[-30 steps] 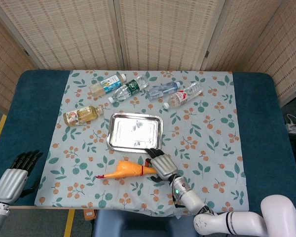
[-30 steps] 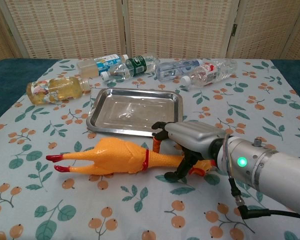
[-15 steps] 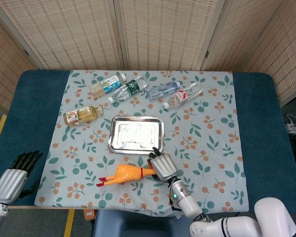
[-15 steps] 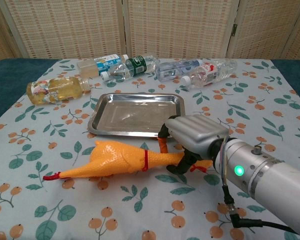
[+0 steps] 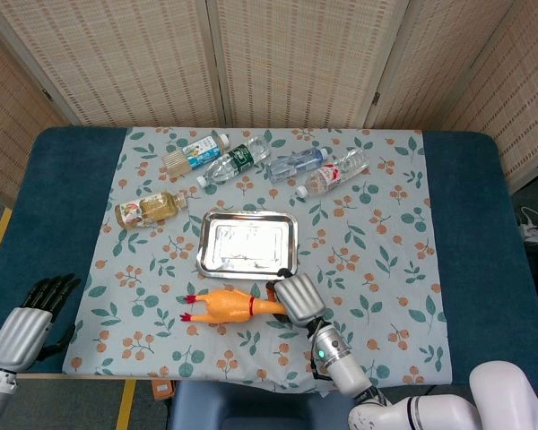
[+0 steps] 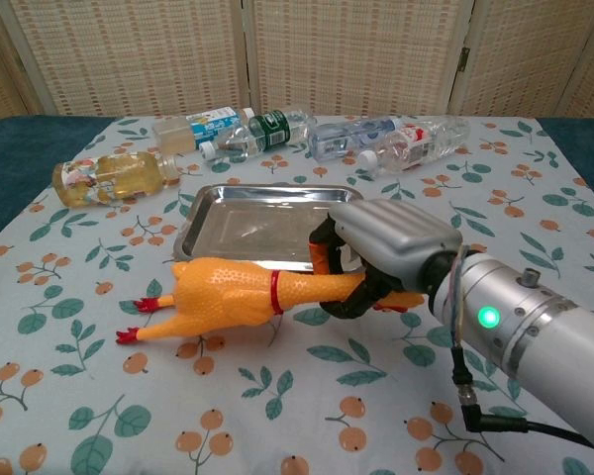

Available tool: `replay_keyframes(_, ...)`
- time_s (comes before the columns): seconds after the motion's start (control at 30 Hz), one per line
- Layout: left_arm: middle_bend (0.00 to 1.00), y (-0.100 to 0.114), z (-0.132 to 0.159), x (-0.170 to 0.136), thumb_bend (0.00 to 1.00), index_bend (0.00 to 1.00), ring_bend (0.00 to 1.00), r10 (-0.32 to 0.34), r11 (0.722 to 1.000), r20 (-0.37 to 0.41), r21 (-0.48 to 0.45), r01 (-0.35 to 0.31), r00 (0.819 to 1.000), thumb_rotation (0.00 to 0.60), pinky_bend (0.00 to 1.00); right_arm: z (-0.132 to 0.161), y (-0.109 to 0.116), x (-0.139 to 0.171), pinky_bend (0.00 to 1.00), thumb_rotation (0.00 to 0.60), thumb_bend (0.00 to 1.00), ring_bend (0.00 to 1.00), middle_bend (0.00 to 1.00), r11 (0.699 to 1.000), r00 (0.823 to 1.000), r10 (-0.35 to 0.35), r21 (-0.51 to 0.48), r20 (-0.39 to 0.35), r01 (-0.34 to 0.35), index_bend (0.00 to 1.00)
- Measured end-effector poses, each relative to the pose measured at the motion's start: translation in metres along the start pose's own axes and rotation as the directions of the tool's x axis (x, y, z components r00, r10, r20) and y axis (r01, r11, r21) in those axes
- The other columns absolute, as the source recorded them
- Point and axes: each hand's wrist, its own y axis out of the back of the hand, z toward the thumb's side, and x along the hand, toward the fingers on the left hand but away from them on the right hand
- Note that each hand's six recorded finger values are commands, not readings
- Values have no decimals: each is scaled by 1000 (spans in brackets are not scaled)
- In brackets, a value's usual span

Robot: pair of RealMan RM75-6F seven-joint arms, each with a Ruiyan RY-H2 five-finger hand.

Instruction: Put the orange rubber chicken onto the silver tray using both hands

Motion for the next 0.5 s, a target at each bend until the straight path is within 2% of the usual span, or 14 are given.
replay_keyframes(0.17,99,-1,12,2,458,0,87,34,999,69,-20,-32,997,600,204,-2,16,1,1000,600,378,825,626,996,999,-33,-88,-38,29,945)
replay_keyframes(0.3,135,-9,29,4,446,0,128,32,996,157,-84,-18,987,600,250,-6,28,2,1000,600,377,832,630,989,997,-50,-140,-61,41,946)
replay_keyframes(0.37,121,-12,39,9,424,0,121,23,994,199,-107,-1,980,600,259,-9,34,1,1000,600,377,833,630,985,996,-57,-165,-67,45,946)
replay_keyframes(0.5,1,-22,56,26,392,0,5,-36,987,252,-142,74,967,600,211,-12,43,-3,1000,600,377,833,630,978,996,-62,-203,-68,47,946)
